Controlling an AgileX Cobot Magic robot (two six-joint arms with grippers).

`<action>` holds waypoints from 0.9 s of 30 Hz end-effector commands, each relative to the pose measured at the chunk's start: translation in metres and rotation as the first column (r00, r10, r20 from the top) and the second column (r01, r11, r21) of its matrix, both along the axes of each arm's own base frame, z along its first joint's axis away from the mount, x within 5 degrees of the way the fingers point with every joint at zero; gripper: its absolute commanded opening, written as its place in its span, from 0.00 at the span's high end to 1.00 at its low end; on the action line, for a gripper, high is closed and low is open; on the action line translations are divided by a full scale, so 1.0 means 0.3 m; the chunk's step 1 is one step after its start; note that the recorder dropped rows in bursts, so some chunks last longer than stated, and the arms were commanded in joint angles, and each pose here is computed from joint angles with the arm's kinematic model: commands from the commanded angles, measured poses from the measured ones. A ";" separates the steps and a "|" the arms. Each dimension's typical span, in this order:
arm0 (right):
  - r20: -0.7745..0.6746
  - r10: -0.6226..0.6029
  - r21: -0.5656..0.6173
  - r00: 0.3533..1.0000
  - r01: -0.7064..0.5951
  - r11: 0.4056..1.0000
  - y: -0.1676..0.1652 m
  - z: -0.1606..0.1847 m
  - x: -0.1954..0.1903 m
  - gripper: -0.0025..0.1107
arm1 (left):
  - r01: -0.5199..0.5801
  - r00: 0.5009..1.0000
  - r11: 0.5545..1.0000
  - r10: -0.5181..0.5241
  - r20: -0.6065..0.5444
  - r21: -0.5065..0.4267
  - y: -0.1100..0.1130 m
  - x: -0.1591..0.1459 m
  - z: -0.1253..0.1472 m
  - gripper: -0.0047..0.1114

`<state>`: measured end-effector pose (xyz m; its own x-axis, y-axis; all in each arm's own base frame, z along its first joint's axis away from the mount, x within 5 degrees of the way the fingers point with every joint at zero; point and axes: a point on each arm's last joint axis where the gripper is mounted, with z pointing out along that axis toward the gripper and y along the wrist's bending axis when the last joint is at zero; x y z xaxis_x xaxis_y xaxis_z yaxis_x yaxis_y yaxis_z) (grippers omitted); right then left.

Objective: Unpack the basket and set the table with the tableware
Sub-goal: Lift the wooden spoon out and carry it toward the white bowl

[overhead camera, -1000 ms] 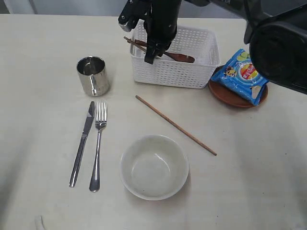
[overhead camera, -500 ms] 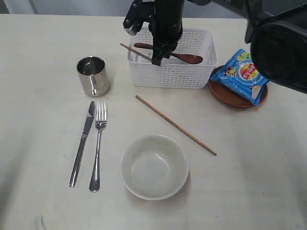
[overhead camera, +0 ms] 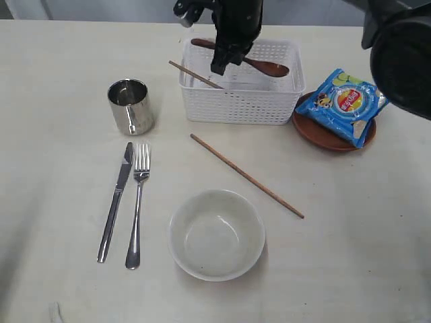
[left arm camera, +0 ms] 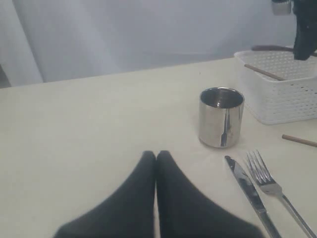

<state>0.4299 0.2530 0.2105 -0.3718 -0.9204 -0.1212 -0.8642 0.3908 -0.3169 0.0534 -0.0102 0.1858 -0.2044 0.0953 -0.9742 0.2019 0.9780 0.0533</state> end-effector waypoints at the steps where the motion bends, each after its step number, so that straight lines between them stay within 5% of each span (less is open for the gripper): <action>1: 0.059 -0.069 0.065 0.996 0.065 0.996 -0.017 0.109 -0.014 0.98 | -0.001 1.000 1.000 0.001 0.007 -0.008 0.000 0.000 0.001 0.96; 14: -0.056 -0.269 0.286 0.961 0.274 0.918 -0.005 0.307 -0.185 0.98 | -0.001 1.000 1.000 0.001 0.007 -0.008 0.000 0.000 0.001 0.96; 21: -0.138 -0.256 0.273 0.957 0.285 0.919 -0.029 0.298 -0.504 0.98 | -0.001 1.000 1.000 0.001 0.007 -0.008 0.000 0.000 0.001 0.96; 27: -0.175 -0.131 0.245 0.976 0.172 0.954 -0.003 0.141 -0.756 0.98 | -0.001 1.000 1.000 0.001 0.007 -0.008 0.000 0.000 0.001 0.96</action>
